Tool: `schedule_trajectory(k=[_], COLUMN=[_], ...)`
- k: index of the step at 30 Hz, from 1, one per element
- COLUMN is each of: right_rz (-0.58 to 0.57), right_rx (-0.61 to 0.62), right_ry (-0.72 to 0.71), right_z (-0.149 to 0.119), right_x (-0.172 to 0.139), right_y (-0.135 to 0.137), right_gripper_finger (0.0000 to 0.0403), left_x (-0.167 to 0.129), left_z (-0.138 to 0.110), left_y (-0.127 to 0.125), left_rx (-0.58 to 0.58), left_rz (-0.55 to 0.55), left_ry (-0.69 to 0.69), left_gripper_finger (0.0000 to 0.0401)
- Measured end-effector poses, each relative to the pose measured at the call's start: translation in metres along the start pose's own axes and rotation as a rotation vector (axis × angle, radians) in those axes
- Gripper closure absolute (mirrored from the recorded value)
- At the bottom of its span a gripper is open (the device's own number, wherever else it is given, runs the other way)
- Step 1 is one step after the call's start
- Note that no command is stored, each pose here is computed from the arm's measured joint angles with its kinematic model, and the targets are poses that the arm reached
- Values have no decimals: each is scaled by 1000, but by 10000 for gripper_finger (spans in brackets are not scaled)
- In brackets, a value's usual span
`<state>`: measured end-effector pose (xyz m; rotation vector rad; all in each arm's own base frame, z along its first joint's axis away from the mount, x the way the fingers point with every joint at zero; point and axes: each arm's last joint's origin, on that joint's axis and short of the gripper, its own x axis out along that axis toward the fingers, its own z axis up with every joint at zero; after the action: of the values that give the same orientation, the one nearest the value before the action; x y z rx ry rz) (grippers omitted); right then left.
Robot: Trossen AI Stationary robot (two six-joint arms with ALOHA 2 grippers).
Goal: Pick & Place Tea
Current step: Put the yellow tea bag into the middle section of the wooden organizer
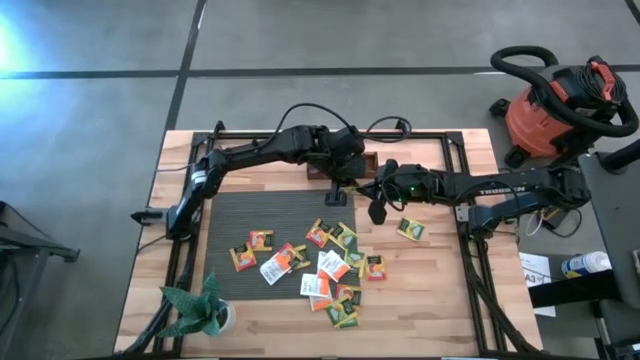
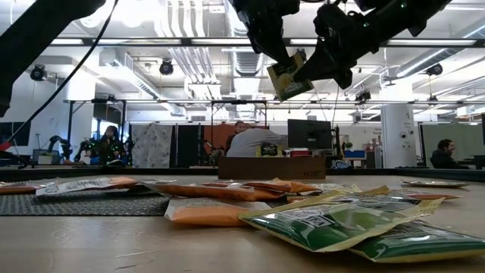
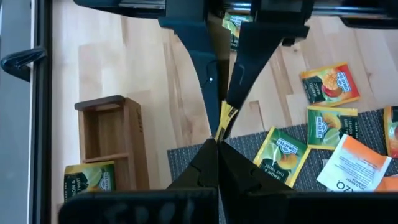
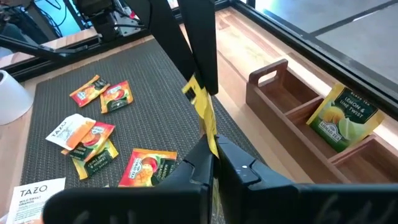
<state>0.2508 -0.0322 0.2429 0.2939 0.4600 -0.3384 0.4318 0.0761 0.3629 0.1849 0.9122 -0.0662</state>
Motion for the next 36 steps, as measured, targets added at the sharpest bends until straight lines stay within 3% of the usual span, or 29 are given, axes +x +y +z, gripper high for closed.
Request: schedule_trajectory(k=[20,30,36], right_rz=[-23,-89,-107], right_rx=[28,20,70], right_ry=[-23,5,54], right_z=[-2,-4,-7], right_x=[16,4,-5], right_y=[1,-3,-6], right_gripper_finger=[390,319,275], left_x=[1,-3,3], left_z=[-2,-8,-18], left_y=[1,14,39], left_rx=[-17,-4,13], left_rz=[33,162,251], left_ry=[27,85,101], left_gripper_finger=[401,401,401])
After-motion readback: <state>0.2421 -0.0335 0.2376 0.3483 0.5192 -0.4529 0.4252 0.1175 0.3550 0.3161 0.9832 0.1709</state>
